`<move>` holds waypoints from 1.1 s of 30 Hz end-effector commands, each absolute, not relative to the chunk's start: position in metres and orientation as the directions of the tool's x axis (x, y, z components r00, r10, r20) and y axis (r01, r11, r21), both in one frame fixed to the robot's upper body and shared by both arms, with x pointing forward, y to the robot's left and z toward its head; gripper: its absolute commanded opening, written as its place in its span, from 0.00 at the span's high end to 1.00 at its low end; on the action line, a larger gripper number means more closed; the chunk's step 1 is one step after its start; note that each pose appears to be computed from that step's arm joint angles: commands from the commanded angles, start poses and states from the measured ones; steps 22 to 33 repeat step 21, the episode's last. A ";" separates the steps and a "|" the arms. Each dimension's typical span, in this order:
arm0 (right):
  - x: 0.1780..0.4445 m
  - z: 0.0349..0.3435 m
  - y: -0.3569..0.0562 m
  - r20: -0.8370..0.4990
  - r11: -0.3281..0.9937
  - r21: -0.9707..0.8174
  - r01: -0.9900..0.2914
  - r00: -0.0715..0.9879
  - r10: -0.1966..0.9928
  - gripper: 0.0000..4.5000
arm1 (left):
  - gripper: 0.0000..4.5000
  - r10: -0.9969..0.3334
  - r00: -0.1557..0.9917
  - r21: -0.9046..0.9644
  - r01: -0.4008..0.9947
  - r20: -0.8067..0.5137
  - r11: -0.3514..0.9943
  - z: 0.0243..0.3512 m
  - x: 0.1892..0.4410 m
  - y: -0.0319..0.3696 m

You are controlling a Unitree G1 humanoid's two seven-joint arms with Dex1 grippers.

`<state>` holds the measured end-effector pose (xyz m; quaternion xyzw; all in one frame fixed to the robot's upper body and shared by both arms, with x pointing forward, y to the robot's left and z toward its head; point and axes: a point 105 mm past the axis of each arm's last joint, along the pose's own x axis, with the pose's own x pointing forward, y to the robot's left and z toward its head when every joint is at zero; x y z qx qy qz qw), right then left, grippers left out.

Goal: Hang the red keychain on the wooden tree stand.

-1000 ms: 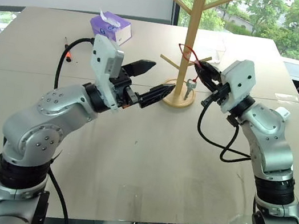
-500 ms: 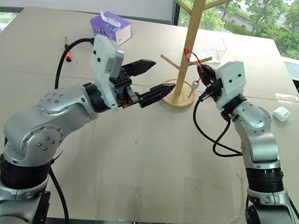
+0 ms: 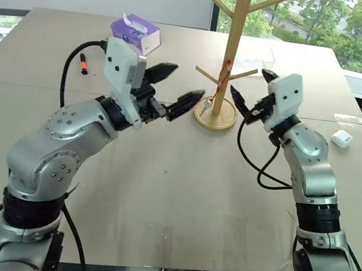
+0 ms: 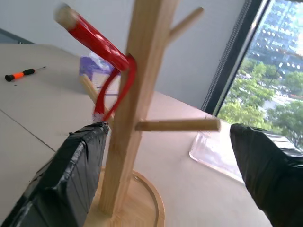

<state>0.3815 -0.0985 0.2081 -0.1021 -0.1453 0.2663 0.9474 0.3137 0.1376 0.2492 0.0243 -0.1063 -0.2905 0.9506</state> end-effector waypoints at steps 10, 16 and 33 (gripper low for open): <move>0.393 0.136 -0.172 0.128 0.971 -0.043 -0.236 0.963 0.239 0.02 | 0.00 -0.046 0.984 0.041 0.040 0.172 0.998 0.150 0.340 0.206; 0.394 0.121 -0.193 0.145 0.987 -0.050 -0.153 0.977 0.159 0.02 | 0.00 0.105 0.979 0.041 -0.114 0.176 0.993 0.128 0.339 0.227; 0.395 0.116 -0.202 0.166 0.992 0.001 -0.127 0.978 0.125 0.02 | 0.00 0.091 0.979 0.054 -0.102 0.182 0.993 0.125 0.340 0.223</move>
